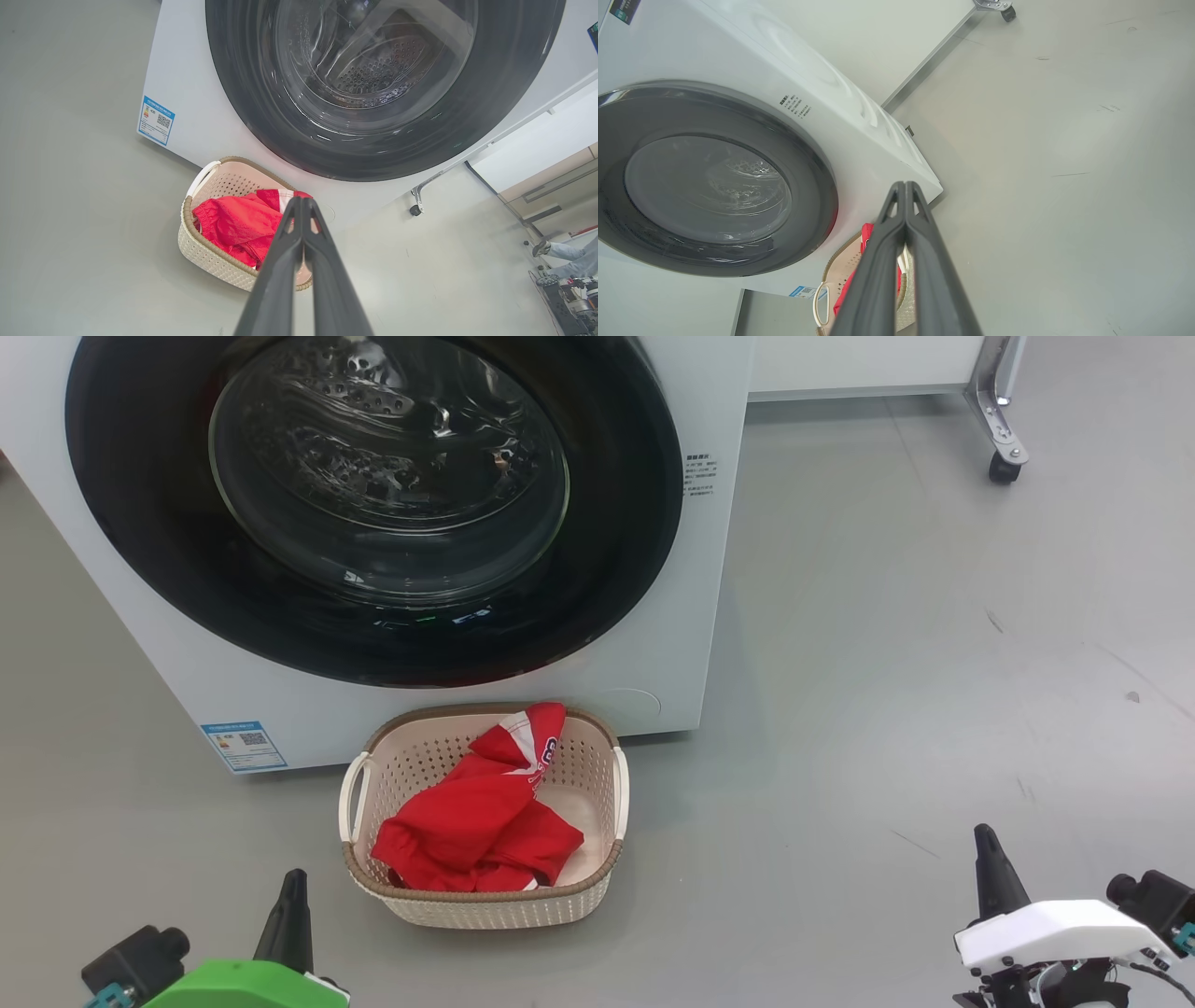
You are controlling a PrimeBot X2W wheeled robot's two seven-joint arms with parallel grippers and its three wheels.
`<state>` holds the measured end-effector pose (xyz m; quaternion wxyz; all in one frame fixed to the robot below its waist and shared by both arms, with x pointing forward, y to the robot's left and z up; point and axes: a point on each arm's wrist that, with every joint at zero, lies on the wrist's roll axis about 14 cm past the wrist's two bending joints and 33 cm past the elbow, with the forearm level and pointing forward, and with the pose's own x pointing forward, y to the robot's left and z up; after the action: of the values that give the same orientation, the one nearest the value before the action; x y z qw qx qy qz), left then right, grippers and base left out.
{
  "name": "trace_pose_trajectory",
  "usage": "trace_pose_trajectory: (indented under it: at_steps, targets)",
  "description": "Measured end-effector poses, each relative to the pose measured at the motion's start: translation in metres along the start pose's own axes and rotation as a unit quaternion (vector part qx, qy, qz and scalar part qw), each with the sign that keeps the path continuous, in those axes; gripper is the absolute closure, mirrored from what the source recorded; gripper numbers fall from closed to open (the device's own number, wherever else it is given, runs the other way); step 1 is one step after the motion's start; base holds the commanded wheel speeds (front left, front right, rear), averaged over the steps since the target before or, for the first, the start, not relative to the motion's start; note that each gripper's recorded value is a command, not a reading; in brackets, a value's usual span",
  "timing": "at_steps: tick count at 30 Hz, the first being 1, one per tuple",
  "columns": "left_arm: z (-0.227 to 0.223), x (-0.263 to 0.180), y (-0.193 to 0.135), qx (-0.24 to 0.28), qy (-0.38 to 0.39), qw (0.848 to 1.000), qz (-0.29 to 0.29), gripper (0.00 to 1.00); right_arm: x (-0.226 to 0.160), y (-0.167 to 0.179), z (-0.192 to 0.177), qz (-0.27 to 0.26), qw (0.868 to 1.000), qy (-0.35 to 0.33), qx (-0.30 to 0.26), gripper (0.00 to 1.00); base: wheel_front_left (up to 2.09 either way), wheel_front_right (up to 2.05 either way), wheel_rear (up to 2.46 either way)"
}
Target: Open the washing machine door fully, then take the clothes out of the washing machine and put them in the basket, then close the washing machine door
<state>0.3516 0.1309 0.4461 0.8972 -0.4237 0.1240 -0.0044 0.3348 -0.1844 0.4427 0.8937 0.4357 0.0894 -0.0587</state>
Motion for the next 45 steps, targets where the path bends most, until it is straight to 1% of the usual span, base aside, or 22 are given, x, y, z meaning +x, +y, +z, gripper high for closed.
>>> trace_pose_trajectory:
  at_steps: [10, 21, 28, 33, 45]
  targets:
    - [0.009, 0.002, 0.004, -0.066, -0.005, 0.998, 0.003, 1.0, 0.007, 0.002, 0.007, 0.003, 0.998, -0.003, 0.064, 1.0, 0.0, 0.0, 0.0]
    - [0.021, 0.004, 0.006, -0.138, -0.015, 0.99, -0.001, 1.0, 0.013, 0.005, 0.014, 0.01, 0.991, -0.005, 0.134, 1.0, 0.0, 0.0, 0.0]
    - [0.029, 0.005, 0.007, -0.189, -0.023, 0.982, -0.008, 1.0, 0.017, 0.008, 0.02, 0.018, 0.984, -0.007, 0.179, 1.0, 0.0, 0.0, 0.0]
    - [0.035, 0.006, 0.007, -0.214, -0.029, 0.976, -0.013, 1.0, 0.019, 0.009, 0.022, 0.021, 0.979, -0.008, 0.204, 1.0, 0.0, 0.0, 0.0]
    - [0.05, 0.007, 0.008, -0.29, -0.045, 0.956, -0.028, 1.0, 0.027, 0.016, 0.033, 0.038, 0.959, -0.014, 0.279, 1.0, 0.0, 0.0, 0.0]
